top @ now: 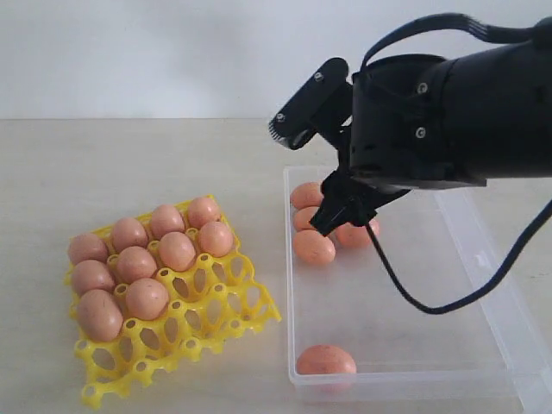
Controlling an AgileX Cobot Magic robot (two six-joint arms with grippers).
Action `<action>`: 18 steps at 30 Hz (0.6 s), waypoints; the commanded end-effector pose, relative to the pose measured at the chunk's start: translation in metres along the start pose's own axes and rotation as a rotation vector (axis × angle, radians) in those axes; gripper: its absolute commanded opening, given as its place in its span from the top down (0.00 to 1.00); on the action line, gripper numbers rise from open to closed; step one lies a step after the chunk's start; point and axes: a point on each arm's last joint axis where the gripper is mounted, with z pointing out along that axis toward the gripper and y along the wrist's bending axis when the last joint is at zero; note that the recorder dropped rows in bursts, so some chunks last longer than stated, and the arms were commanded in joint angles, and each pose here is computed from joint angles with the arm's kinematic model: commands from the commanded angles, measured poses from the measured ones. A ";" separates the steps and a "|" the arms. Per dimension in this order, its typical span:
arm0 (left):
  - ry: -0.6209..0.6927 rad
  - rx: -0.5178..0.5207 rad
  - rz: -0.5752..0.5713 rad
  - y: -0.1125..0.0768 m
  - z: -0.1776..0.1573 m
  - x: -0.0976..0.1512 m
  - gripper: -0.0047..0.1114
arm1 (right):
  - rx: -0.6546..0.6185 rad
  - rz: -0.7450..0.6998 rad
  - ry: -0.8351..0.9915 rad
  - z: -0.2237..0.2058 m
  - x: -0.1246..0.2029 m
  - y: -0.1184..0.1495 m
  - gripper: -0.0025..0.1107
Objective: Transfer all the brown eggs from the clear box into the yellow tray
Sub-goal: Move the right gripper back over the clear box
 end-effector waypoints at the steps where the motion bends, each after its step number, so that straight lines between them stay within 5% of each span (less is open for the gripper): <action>1: -0.005 -0.002 0.002 0.000 0.000 0.000 0.92 | 0.023 0.146 0.091 0.025 0.014 -0.040 0.48; 5: -0.005 -0.002 0.002 0.000 0.000 0.000 0.92 | -0.105 0.291 0.231 0.048 0.038 -0.074 0.68; 7: -0.005 -0.002 0.002 0.000 0.000 0.000 0.92 | -0.292 0.352 0.296 0.051 0.044 -0.081 0.75; 12: -0.005 -0.002 0.002 0.000 0.000 0.000 0.92 | -0.766 0.235 0.244 0.029 0.031 -0.070 0.75; 18: -0.005 -0.002 0.002 0.000 0.000 0.000 0.92 | -0.772 -0.040 0.160 0.017 0.016 -0.067 0.75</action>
